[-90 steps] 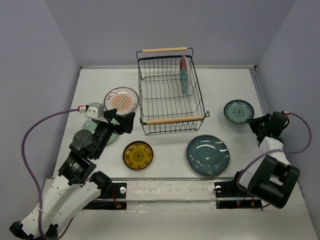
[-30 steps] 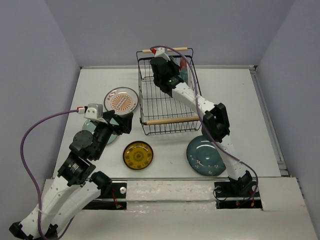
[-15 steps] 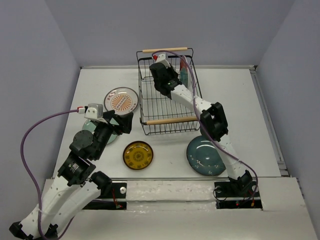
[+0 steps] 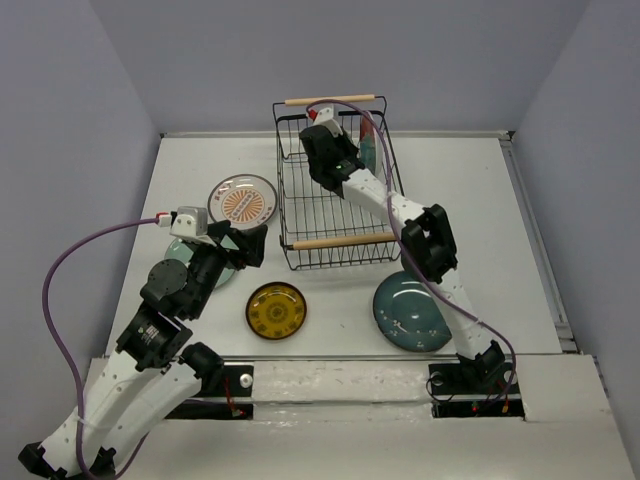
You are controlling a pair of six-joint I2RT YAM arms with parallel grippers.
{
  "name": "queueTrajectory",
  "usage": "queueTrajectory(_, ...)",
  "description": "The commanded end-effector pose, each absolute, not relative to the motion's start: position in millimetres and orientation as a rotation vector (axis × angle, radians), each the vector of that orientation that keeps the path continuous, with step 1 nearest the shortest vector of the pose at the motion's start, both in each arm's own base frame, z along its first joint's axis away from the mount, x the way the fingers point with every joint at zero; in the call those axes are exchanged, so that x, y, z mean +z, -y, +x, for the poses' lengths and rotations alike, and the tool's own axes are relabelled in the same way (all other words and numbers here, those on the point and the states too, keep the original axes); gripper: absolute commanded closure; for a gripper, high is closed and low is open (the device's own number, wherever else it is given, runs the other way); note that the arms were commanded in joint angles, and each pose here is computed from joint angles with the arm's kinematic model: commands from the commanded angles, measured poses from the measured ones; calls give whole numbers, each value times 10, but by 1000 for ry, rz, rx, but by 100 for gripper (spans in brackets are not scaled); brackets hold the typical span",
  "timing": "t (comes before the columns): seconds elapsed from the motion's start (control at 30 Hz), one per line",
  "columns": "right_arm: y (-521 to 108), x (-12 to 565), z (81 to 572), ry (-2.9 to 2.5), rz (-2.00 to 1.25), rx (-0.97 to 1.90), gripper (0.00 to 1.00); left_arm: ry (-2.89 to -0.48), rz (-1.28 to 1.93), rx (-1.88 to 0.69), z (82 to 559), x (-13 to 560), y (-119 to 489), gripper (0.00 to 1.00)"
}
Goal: Load the plates into the dish rack
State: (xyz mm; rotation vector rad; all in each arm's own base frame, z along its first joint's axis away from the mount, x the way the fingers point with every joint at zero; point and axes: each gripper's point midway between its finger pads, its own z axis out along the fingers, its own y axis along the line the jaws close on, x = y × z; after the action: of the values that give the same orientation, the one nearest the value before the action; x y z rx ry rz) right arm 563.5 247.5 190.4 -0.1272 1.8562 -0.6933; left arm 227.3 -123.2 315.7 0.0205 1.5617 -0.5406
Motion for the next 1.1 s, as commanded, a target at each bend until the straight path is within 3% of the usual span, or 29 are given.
queueTrajectory(0.0, -2206, 2399, 5496, -1808, -25, -742, 93, -1486, 5, -578, 2252, 3453, 1234, 1)
queueTrajectory(0.37, -2181, 2511, 5465, -1797, -8, -730, 93, -1488, 10, -582, 2252, 3449, 1249, 1)
queueTrajectory(1.07, -2340, 1918, 5578, -1867, -77, -705, 93, -1486, 8, -579, 2249, 3449, 1241, 1)
